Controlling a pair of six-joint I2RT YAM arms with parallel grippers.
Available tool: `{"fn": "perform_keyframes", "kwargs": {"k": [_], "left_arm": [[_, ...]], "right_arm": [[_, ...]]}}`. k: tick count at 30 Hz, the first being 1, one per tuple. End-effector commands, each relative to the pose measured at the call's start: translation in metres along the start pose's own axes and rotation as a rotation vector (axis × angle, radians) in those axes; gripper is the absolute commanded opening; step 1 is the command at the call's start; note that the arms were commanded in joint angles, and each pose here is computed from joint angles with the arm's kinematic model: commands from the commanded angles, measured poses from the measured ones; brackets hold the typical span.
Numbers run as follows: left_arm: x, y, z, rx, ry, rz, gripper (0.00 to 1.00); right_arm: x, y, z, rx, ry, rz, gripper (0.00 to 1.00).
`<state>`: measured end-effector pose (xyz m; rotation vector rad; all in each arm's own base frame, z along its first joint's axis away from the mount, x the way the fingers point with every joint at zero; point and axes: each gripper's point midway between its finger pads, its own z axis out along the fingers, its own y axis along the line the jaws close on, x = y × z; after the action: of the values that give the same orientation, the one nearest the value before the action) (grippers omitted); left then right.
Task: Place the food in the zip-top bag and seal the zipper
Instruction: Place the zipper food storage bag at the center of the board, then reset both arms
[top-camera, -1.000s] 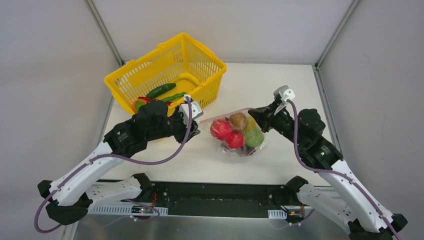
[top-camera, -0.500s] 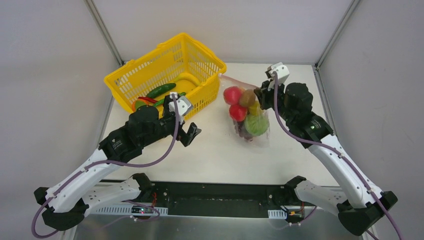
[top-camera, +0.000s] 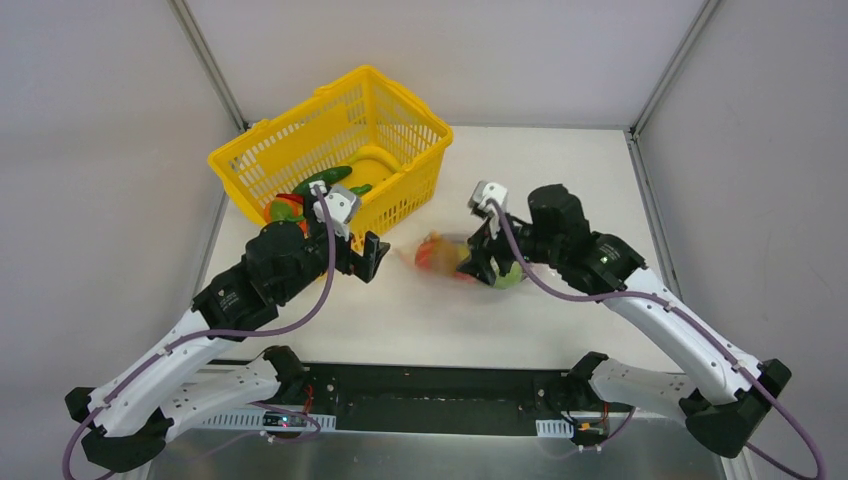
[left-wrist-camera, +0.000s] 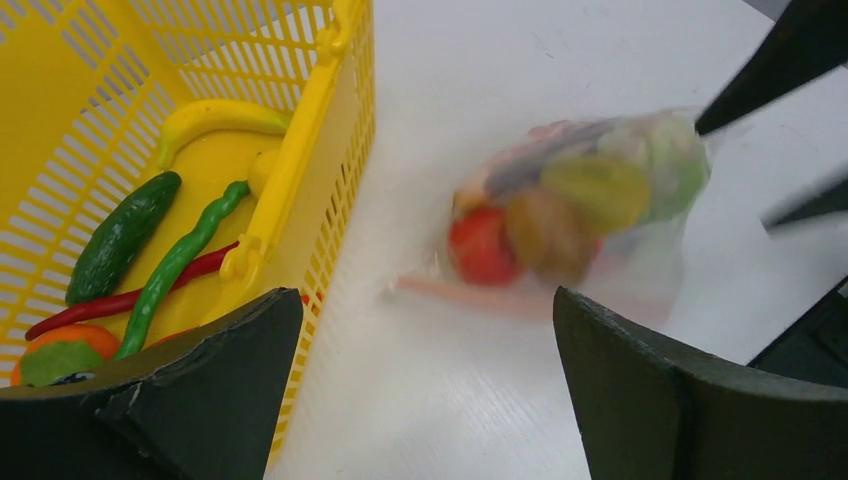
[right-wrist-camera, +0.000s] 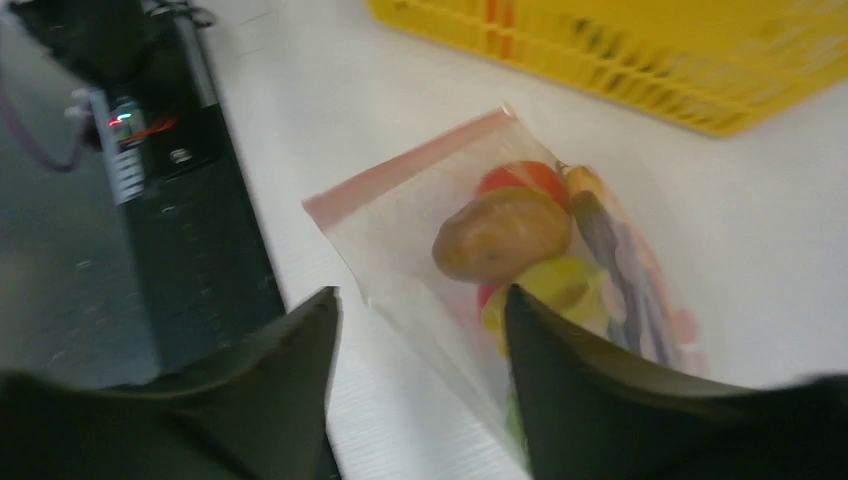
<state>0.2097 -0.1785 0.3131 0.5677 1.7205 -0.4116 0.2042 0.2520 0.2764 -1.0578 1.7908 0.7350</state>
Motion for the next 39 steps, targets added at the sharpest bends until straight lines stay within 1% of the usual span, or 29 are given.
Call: {"fn": "perform_keyframes", "kwargs": {"k": [1,3,5,7,9,12,14,18,19,21,23,25,28,30,33,35,39], "left_arm": [[-0.019,0.012,0.001,-0.074,-0.07,-0.076,0.99],[-0.02,0.013,0.001,-0.074,-0.067,-0.075,0.99],[-0.019,0.012,0.0,-0.069,-0.058,-0.076,0.99],[-0.017,0.009,0.0,-0.053,-0.043,-0.078,0.99],[-0.014,0.004,0.0,-0.029,-0.031,-0.085,0.99],[-0.01,-0.003,0.001,0.009,-0.012,-0.096,0.99],[-0.01,-0.005,0.0,0.017,-0.006,-0.107,0.99],[-0.011,-0.002,0.001,-0.008,0.003,-0.132,0.99],[-0.012,0.0,0.001,-0.021,0.007,-0.134,0.99],[-0.012,0.004,0.002,-0.048,0.031,-0.128,0.99],[-0.018,0.015,-0.003,-0.099,0.058,-0.118,0.99],[-0.024,0.036,-0.009,-0.183,0.077,-0.138,0.99],[-0.032,0.068,-0.015,-0.291,0.048,-0.256,0.99],[-0.037,0.089,-0.02,-0.37,0.01,-0.326,0.99],[-0.039,0.101,-0.027,-0.452,-0.019,-0.41,0.99],[-0.03,0.105,-0.029,-0.5,-0.01,-0.467,0.99],[-0.01,0.121,-0.044,-0.635,0.024,-0.498,0.99]], "right_arm": [[0.013,0.068,-0.013,-0.315,0.086,-0.043,0.83],[0.001,0.076,-0.024,-0.342,0.042,-0.059,0.99],[-0.009,0.077,-0.032,-0.328,-0.027,-0.086,1.0],[-0.014,0.068,-0.035,-0.255,-0.106,-0.099,1.0],[-0.02,0.051,-0.034,-0.132,-0.191,-0.08,1.0],[-0.019,0.017,-0.032,0.066,-0.241,-0.023,1.0],[-0.019,-0.011,-0.034,0.228,-0.239,0.045,1.0],[-0.011,-0.077,-0.044,0.57,-0.234,0.259,1.0],[-0.006,-0.094,-0.049,0.634,-0.229,0.324,1.0],[0.0,-0.119,-0.057,0.701,-0.228,0.446,1.0],[0.007,-0.139,-0.067,0.75,-0.252,0.567,1.0],[0.012,-0.156,-0.081,0.791,-0.295,0.668,1.0],[0.016,-0.173,-0.099,0.791,-0.367,0.798,1.0],[0.017,-0.178,-0.106,0.776,-0.401,0.85,1.0],[0.012,-0.176,-0.109,0.743,-0.419,0.844,1.0],[0.008,-0.173,-0.11,0.727,-0.415,0.822,1.0],[0.005,-0.168,-0.11,0.699,-0.417,0.807,1.0]]}}
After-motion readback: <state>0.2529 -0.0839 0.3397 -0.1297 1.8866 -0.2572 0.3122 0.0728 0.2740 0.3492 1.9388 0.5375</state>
